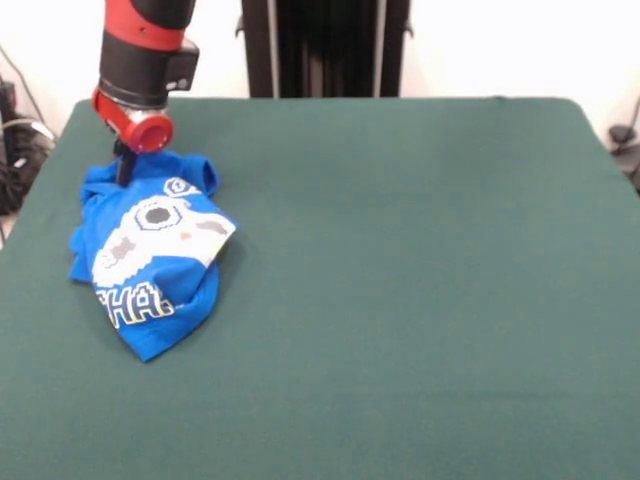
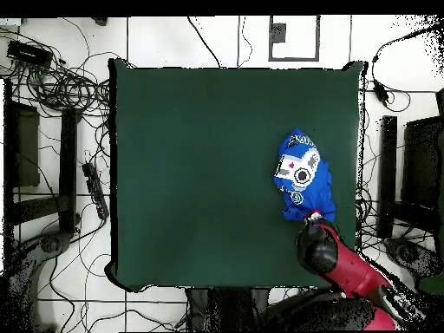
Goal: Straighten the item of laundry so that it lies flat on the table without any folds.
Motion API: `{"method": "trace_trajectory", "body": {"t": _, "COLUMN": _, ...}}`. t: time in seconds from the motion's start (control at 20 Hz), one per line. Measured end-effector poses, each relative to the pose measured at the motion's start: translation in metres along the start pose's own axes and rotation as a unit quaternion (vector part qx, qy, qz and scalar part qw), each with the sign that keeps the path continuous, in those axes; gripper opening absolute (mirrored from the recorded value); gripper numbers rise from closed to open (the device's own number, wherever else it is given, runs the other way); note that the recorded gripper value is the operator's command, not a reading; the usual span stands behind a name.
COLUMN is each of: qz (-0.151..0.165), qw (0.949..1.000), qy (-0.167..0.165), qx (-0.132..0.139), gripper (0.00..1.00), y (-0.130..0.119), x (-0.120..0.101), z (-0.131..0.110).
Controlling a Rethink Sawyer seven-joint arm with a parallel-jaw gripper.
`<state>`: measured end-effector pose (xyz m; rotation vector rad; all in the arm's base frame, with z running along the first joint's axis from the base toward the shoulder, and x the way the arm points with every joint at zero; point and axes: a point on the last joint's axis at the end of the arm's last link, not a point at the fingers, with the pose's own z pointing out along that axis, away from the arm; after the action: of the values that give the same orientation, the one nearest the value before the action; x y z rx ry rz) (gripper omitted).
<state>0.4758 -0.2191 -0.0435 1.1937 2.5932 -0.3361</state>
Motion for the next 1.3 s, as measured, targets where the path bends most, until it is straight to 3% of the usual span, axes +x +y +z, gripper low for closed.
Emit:
{"method": "trace_trajectory", "body": {"t": 0.25, "qz": -0.045, "qw": 0.9984, "qy": 0.006, "qx": -0.033, "gripper": 0.0, "y": -0.021, "x": -0.005, "z": -0.003}}
{"method": "trace_trajectory", "body": {"t": 0.3, "qz": -0.062, "qw": 0.9973, "qy": 0.009, "qx": -0.04, "gripper": 0.0, "y": -0.038, "x": -0.007, "z": -0.003}}
{"method": "trace_trajectory", "body": {"t": 0.5, "qz": -0.086, "qw": 0.9955, "qy": 0.012, "qx": -0.036, "gripper": 0.0, "y": -0.069, "x": -0.005, "z": -0.002}}
{"method": "trace_trajectory", "body": {"t": 0.7, "qz": -0.104, "qw": 0.994, "qy": 0.017, "qx": -0.031, "gripper": 0.0, "y": -0.073, "x": 0.004, "z": -0.003}}
{"method": "trace_trajectory", "body": {"t": 0.95, "qz": -0.13, "qw": 0.9909, "qy": 0.018, "qx": -0.029, "gripper": 0.0, "y": -0.053, "x": 0.027, "z": -0.009}}
{"method": "trace_trajectory", "body": {"t": 1.2, "qz": -0.101, "qw": 0.9945, "qy": -0.004, "qx": -0.029, "gripper": 0.0, "y": -0.05, "x": 0.035, "z": -0.009}}
{"method": "trace_trajectory", "body": {"t": 1.3, "qz": -0.059, "qw": 0.9975, "qy": -0.031, "qx": -0.026, "gripper": 0.0, "y": -0.05, "x": 0.042, "z": -0.009}}
